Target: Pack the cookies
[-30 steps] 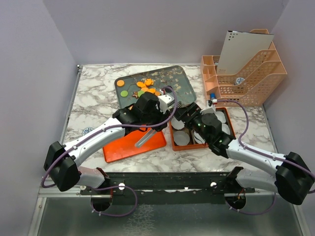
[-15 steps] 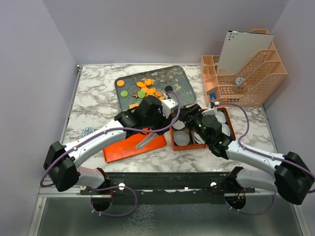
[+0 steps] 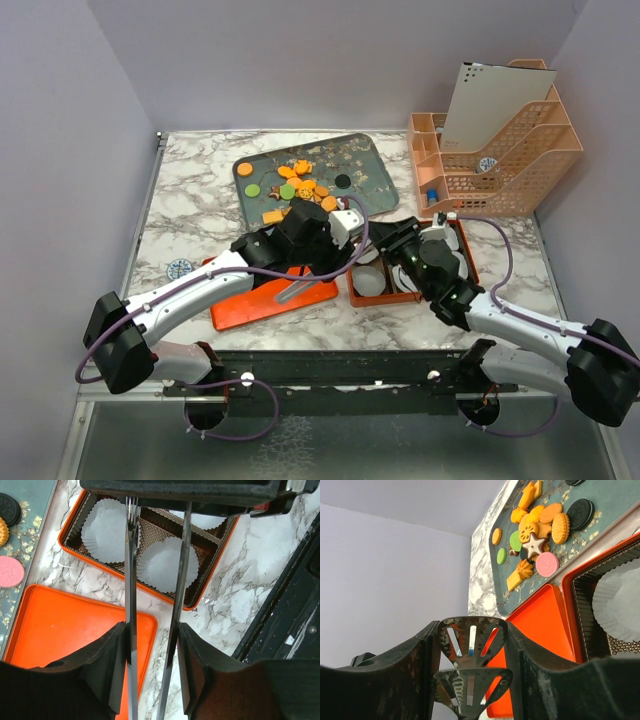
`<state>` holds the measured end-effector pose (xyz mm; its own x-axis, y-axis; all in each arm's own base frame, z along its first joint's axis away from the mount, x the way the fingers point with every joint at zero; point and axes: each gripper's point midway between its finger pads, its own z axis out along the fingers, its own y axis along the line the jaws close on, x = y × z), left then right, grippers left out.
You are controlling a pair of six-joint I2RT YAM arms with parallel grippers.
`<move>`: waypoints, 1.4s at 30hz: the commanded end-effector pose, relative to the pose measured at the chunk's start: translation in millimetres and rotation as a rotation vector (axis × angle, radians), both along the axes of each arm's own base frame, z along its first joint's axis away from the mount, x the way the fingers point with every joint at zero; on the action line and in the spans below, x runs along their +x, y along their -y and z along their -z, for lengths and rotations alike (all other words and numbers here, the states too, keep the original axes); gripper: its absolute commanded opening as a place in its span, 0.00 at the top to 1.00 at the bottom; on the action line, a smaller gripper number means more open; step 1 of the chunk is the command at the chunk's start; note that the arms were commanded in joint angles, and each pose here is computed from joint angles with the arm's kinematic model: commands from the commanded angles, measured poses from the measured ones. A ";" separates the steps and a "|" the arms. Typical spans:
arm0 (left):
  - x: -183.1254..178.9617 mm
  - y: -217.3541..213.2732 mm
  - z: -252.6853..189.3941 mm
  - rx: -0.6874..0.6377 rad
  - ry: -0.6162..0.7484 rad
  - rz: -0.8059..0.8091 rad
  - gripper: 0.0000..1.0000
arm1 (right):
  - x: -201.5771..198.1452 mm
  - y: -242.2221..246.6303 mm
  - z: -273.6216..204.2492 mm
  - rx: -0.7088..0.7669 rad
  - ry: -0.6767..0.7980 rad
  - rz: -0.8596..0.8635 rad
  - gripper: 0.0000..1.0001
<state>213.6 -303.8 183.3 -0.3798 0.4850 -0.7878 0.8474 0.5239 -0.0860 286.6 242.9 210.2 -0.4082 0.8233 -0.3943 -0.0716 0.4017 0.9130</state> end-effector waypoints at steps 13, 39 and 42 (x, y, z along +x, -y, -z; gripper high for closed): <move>18.1 -4.8 -30.9 -0.120 0.154 -0.103 0.10 | 4.6 19.7 -14.5 0.135 -0.023 0.074 0.59; -11.4 2.5 -32.6 -0.200 0.213 0.125 0.02 | -2.8 22.6 -31.2 0.268 -0.052 -0.058 0.58; -11.0 1.6 -33.7 -0.208 0.217 0.116 0.04 | -3.5 25.3 -30.8 0.285 -0.052 -0.054 0.58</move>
<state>205.3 -300.9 210.6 -0.1463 0.3792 -0.9137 0.9024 0.4296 0.0338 287.6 219.2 229.7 -0.4570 0.8705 -0.1827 -0.0161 0.1973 0.9802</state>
